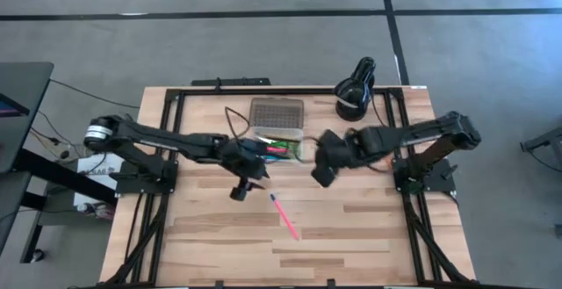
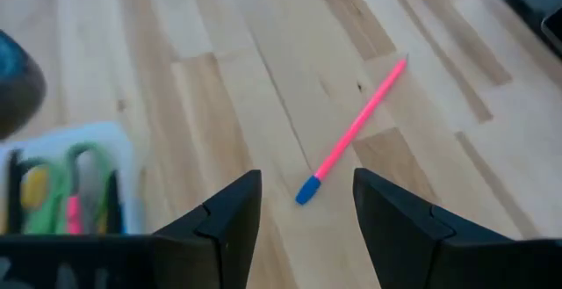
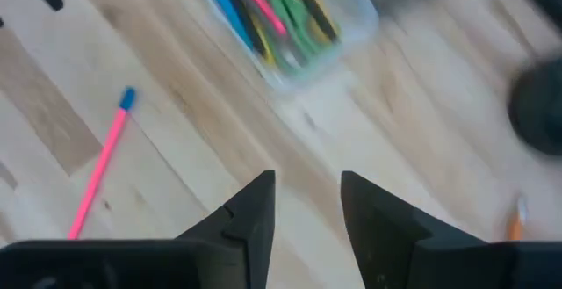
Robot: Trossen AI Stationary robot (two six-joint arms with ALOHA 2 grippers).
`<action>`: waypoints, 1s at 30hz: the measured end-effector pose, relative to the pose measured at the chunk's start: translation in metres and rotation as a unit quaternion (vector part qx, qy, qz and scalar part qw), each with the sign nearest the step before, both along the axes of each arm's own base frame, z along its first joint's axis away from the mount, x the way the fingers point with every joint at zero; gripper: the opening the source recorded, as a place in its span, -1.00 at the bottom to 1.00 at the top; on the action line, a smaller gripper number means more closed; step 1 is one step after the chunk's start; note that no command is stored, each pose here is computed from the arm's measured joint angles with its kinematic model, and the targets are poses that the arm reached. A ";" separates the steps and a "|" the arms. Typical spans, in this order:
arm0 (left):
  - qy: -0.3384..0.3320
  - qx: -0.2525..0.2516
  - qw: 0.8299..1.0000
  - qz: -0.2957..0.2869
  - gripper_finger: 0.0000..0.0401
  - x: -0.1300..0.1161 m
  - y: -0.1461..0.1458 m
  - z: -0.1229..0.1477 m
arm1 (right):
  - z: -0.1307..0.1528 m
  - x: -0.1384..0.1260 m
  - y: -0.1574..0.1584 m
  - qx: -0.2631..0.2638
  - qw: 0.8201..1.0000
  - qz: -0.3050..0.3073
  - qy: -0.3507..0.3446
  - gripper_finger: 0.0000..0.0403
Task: Pick & place school supplies into a supply box
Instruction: Put the pink pencil into the supply box
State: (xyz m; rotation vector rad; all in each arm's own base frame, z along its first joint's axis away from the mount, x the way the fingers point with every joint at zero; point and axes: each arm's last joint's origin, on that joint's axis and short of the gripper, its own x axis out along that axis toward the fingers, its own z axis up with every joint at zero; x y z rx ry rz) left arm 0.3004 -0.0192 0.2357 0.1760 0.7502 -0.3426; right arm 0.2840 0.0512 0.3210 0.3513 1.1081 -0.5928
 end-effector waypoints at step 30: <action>0.010 0.055 0.990 -0.133 -0.12 0.056 -0.034 -0.110 | -0.033 -0.083 0.116 0.054 0.976 -0.209 -0.010 -0.41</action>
